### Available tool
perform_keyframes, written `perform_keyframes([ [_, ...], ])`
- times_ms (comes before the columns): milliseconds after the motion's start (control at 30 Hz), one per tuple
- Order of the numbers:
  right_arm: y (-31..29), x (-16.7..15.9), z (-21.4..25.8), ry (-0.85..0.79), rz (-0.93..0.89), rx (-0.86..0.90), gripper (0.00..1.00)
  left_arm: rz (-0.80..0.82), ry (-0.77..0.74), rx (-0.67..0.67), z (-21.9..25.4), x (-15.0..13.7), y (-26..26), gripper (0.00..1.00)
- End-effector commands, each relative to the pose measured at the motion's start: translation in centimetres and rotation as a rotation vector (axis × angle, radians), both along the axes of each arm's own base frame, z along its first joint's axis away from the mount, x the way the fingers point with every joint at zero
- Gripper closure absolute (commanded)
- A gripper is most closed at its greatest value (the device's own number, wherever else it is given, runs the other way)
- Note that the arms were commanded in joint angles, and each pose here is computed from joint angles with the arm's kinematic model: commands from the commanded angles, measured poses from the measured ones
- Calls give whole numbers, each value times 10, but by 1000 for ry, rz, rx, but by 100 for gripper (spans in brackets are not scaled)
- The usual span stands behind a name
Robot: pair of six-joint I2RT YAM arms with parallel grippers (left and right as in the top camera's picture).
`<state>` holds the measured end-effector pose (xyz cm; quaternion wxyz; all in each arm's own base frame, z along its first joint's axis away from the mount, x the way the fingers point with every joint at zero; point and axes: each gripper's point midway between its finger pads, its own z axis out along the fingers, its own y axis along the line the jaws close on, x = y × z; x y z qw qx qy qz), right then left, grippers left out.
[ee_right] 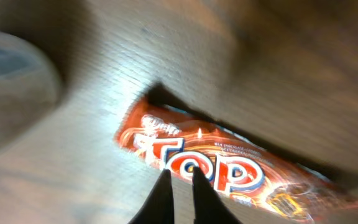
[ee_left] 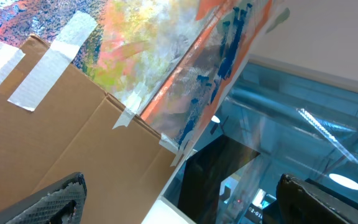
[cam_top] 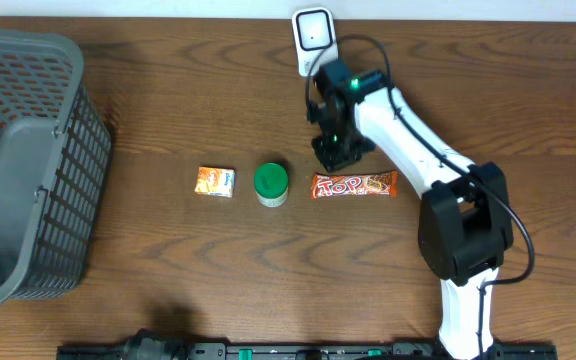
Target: Scan the item barcode
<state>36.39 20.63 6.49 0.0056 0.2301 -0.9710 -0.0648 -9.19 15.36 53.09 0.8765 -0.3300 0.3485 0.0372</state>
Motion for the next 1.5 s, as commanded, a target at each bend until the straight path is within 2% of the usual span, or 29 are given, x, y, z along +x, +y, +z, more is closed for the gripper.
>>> perform_keyframes([
  [0,-1,10,21,-48,38,-8,99,14,2,3,-1,-4,2,2],
  [100,-20,5,8,-35,31,-101,99,14,2,3,-1,-4,2,2],
  [400,-38,-30,-49,72,-14,-149,99,14,2,3,-1,-4,2,2],
  [633,-36,-23,-79,5,-20,-119,99,14,2,3,-1,-4,2,2],
  [800,-30,-20,-71,7,-25,-95,99,14,2,3,-1,-4,2,2],
  [1000,-22,-16,-16,37,3,-72,98,14,2,3,-1,-4,2,2],
  [1033,-21,-15,-8,32,31,-70,73,14,2,3,-1,-4,2,2],
  [1100,-23,-14,5,15,178,-69,7,14,2,3,-1,-4,2,2],
  [1133,-28,-13,6,4,283,-91,1,14,2,3,-1,-4,2,2],
  [1367,-66,0,-16,-35,538,-264,1,14,2,3,-1,-4,2,2],
  [1467,-75,-2,-29,-26,614,-273,1,14,2,3,-1,-4,2,2],
])
